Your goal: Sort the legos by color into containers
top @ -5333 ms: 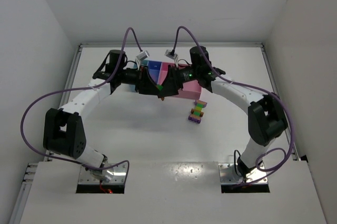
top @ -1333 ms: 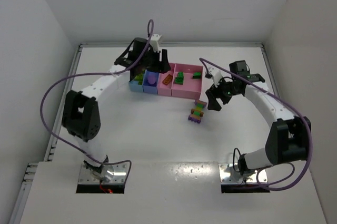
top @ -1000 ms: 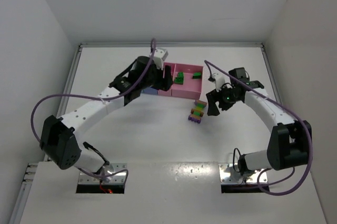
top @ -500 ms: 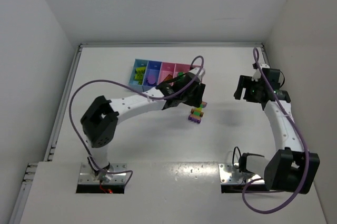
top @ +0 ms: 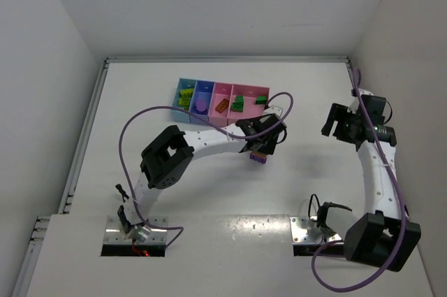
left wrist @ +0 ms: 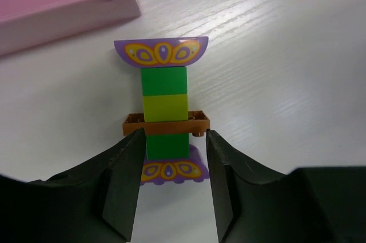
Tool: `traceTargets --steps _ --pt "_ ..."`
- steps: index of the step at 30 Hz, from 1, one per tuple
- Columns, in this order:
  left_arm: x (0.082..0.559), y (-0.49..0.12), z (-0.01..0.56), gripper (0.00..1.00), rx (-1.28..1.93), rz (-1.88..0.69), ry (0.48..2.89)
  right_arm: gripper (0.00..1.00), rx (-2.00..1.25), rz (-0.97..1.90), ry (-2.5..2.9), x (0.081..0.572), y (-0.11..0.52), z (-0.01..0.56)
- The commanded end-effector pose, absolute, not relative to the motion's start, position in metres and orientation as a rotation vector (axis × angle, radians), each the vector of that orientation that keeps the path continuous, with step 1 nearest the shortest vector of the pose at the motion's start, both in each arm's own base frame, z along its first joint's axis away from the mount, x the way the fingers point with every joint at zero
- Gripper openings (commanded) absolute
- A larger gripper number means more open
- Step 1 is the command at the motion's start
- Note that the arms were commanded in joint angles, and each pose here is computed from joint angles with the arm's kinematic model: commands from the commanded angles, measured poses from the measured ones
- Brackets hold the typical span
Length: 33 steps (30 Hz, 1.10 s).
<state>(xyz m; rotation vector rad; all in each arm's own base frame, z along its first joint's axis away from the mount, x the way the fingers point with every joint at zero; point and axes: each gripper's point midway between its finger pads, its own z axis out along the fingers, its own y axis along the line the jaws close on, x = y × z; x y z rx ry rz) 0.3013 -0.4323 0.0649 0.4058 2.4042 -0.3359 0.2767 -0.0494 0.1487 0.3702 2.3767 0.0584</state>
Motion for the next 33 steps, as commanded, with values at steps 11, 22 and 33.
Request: traceTargets --steps 11,22,33 --pt "0.348 -0.437 0.07 0.52 0.331 -0.294 2.345 0.77 0.34 0.169 2.364 0.279 -0.041 0.162" --pt "0.354 -0.425 0.031 0.51 0.352 -0.279 2.439 0.77 0.344 0.214 2.389 0.29 -0.041 0.155" --pt "0.34 -0.448 0.059 0.49 0.413 -0.404 2.395 0.77 0.331 0.27 2.381 0.295 -0.036 0.154"
